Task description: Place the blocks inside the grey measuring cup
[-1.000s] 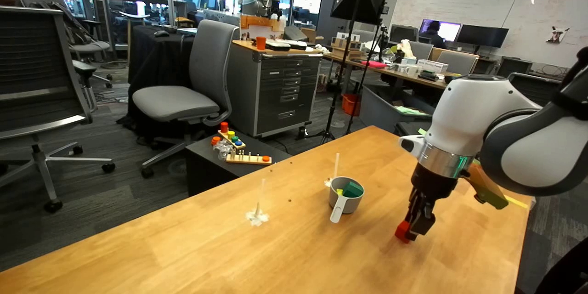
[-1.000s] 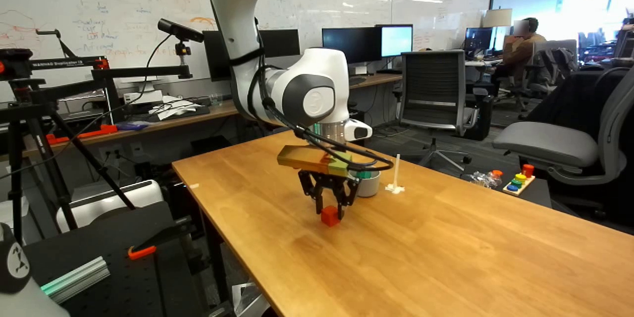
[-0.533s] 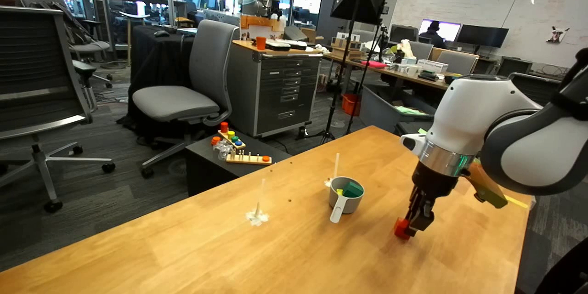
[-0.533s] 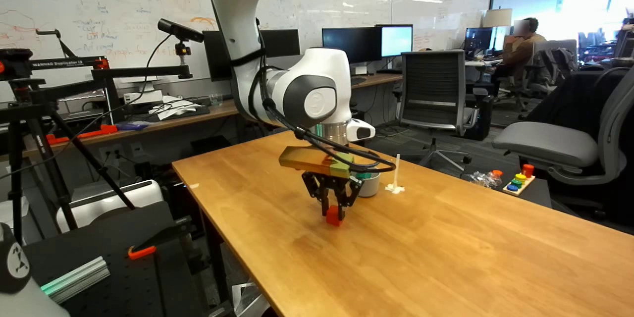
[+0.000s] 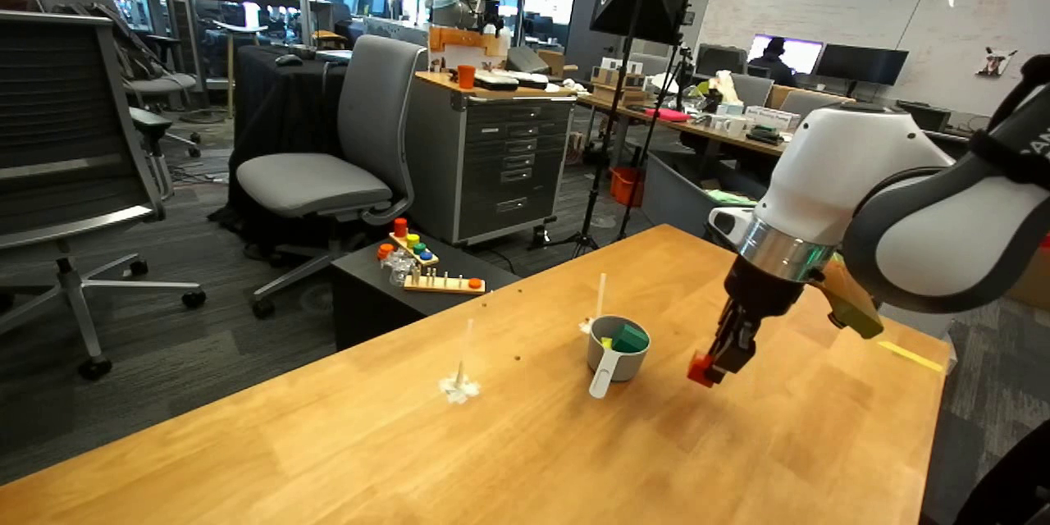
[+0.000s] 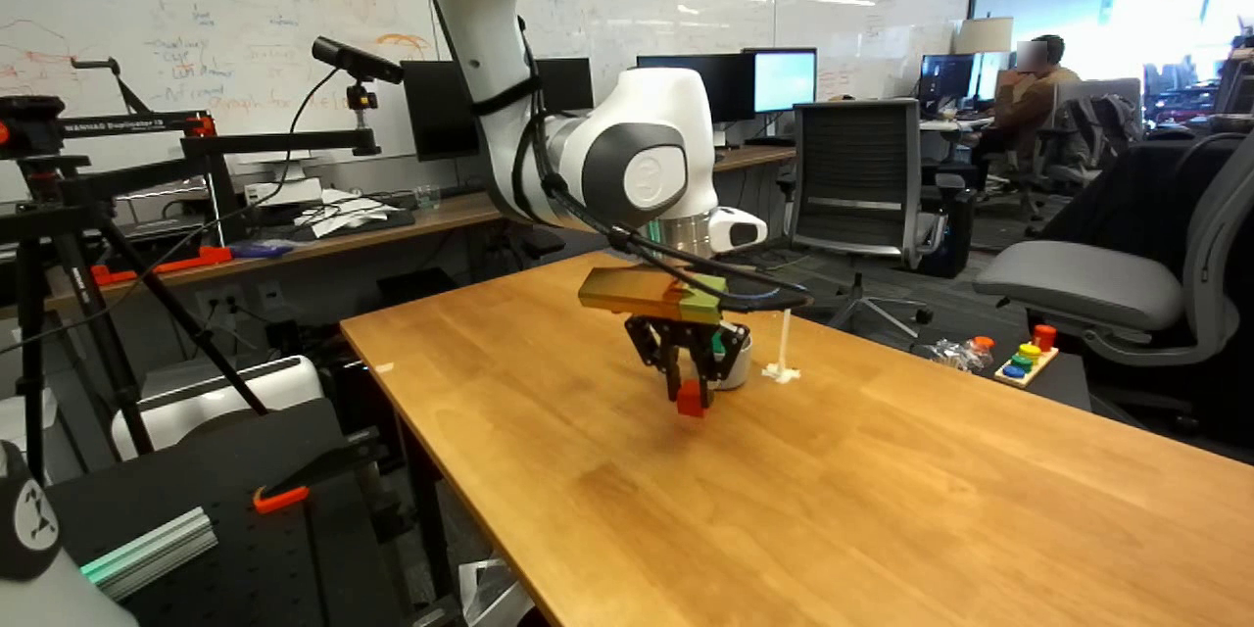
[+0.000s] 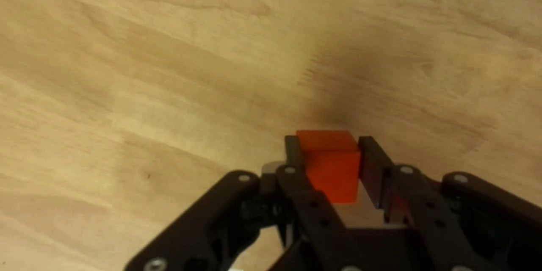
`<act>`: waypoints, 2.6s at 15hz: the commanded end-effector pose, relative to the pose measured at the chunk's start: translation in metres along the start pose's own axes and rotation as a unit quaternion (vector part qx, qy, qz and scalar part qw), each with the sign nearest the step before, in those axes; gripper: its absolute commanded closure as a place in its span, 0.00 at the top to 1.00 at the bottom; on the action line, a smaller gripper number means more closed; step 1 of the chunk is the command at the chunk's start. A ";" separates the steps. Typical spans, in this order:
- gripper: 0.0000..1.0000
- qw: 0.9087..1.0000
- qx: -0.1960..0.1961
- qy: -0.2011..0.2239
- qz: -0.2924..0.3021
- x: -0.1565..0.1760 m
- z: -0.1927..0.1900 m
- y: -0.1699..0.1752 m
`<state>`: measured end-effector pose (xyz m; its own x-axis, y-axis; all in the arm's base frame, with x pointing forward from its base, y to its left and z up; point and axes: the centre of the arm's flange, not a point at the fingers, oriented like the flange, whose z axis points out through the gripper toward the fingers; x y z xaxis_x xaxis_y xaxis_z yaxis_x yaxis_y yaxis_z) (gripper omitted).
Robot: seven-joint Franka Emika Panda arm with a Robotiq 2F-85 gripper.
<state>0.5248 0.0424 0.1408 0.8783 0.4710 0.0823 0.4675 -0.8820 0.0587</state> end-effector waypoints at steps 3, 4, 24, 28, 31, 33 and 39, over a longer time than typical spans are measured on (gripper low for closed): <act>0.12 0.999 -0.018 0.034 0.017 0.035 -0.038 0.006; 0.12 0.999 -0.019 0.038 0.022 0.041 -0.042 0.008; 0.12 0.997 -0.020 0.042 0.062 0.131 -0.041 0.000; 0.12 0.997 -0.017 0.033 0.063 0.130 -0.025 -0.003; 0.12 0.997 -0.017 0.029 0.064 0.131 -0.018 -0.003; 0.12 0.997 -0.016 0.030 0.064 0.132 -0.017 -0.004; 0.83 0.997 -0.018 0.027 0.065 0.132 -0.021 -0.002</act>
<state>0.6293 0.1028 0.1659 0.9171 0.3691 0.1504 0.3616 -0.9293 0.0755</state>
